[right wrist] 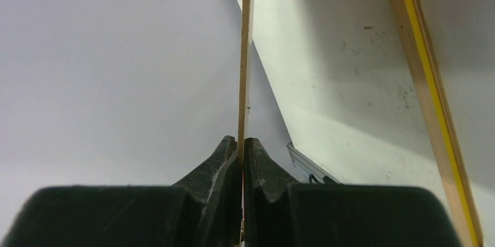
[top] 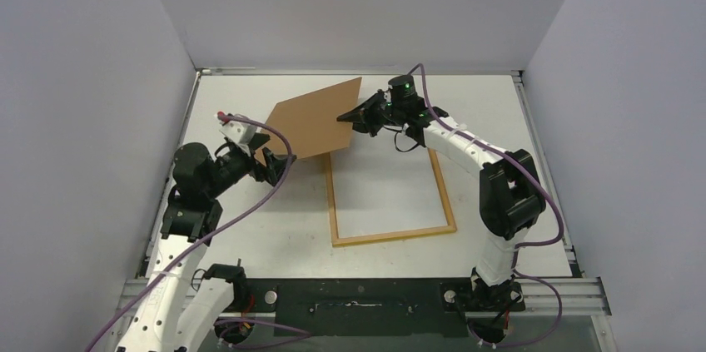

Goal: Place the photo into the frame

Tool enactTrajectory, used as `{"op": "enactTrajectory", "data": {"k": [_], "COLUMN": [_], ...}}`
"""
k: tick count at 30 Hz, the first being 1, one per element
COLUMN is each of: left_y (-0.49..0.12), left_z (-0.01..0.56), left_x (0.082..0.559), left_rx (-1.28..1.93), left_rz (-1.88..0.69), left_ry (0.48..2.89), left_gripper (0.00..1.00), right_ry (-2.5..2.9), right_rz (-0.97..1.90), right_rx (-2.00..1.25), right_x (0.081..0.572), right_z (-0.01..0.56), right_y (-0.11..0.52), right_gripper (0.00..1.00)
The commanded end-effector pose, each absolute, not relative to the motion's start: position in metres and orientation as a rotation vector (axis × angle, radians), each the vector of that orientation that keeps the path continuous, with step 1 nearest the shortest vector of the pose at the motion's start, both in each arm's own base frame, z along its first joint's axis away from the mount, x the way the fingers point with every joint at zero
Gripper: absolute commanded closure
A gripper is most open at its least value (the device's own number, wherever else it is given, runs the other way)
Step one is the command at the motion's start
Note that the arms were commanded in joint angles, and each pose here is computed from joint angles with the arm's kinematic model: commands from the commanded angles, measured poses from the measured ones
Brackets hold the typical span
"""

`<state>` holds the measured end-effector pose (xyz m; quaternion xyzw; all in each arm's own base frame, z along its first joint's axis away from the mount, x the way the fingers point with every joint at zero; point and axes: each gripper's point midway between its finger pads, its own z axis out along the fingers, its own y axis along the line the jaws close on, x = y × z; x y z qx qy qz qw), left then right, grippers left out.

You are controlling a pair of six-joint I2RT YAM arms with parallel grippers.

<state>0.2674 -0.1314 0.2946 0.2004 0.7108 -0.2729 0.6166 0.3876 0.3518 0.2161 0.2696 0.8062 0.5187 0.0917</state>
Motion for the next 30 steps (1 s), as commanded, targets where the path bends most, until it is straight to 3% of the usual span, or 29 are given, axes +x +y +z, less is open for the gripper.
{"op": "enactTrajectory", "data": {"k": [1, 18, 30], "left_y": [-0.141, -0.123, -0.124], "left_z": [0.288, 0.244, 0.237], "left_x": [0.258, 0.277, 0.289], "left_rx": [0.685, 0.935, 1.081], "left_rz": [-0.539, -0.259, -0.194], "left_ry": [1.534, 1.545, 1.523], "left_gripper": [0.16, 0.32, 0.72], "right_ry": [2.26, 2.197, 2.238], "right_rz": [1.727, 1.833, 1.865], "right_rx": [0.812, 0.728, 0.687], "right_x": [0.398, 0.394, 0.381], "right_z": [0.268, 0.297, 0.296], "right_y": [0.36, 0.374, 0.382], "right_gripper": [1.0, 1.0, 1.0]}}
